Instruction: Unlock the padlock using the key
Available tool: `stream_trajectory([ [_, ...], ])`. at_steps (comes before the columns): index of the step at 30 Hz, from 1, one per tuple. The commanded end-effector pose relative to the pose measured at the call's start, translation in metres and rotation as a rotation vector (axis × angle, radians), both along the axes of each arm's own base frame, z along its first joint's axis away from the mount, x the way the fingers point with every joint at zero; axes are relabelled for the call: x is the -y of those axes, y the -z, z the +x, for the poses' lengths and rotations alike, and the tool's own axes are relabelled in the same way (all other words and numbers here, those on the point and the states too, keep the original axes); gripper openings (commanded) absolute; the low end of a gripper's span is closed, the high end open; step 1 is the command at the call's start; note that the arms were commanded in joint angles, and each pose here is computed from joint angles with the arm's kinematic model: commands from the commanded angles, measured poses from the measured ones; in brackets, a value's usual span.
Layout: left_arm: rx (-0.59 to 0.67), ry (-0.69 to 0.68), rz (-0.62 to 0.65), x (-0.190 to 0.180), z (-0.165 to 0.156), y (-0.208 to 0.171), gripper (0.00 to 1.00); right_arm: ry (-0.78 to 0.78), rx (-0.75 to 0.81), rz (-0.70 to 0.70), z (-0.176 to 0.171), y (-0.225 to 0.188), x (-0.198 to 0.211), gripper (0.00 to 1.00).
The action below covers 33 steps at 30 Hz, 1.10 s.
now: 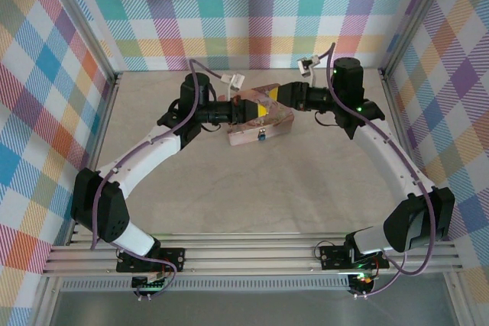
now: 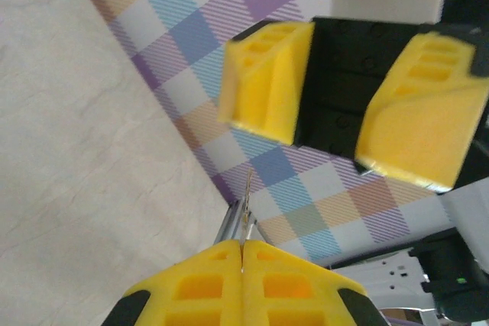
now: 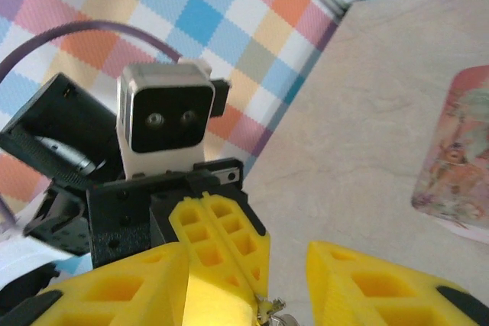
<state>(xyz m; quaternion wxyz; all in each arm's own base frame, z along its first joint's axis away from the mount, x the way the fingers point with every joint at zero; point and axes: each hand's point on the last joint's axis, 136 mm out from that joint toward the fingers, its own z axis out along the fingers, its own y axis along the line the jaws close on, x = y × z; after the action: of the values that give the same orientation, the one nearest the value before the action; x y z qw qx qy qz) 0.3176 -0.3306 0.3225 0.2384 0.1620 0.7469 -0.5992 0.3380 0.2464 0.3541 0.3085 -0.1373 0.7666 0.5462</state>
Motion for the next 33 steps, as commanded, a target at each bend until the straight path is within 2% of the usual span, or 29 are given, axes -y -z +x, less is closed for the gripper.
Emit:
stream_trajectory([
  [1,0.029,-0.036,0.06,-0.016,-0.006,0.008,0.0,0.11,-0.036,-0.08,0.006,0.018,0.012,0.47],
  [5,-0.004,-0.074,0.14,-0.031,-0.011,0.037,0.0,0.255,-0.13,-0.285,0.014,0.08,0.036,0.48],
  [7,-0.017,-0.097,0.191,-0.04,-0.015,0.055,0.0,0.275,-0.157,-0.368,0.01,0.115,0.042,0.47],
  [14,-0.055,-0.168,0.266,-0.065,-0.023,0.097,0.0,0.226,-0.128,-0.537,-0.001,0.196,0.008,0.55],
  [18,-0.074,-0.192,0.305,-0.074,-0.029,0.117,0.0,0.192,-0.102,-0.592,0.005,0.225,-0.015,0.59],
  [22,-0.099,-0.209,0.333,-0.079,-0.03,0.134,0.0,0.233,-0.103,-0.648,0.024,0.254,-0.019,0.59],
  [30,-0.118,-0.253,0.362,-0.086,-0.029,0.149,0.0,0.287,-0.089,-0.717,0.056,0.282,-0.023,0.59],
  [33,-0.128,-0.269,0.371,-0.088,-0.029,0.153,0.0,0.263,-0.07,-0.724,0.063,0.287,-0.029,0.59],
])
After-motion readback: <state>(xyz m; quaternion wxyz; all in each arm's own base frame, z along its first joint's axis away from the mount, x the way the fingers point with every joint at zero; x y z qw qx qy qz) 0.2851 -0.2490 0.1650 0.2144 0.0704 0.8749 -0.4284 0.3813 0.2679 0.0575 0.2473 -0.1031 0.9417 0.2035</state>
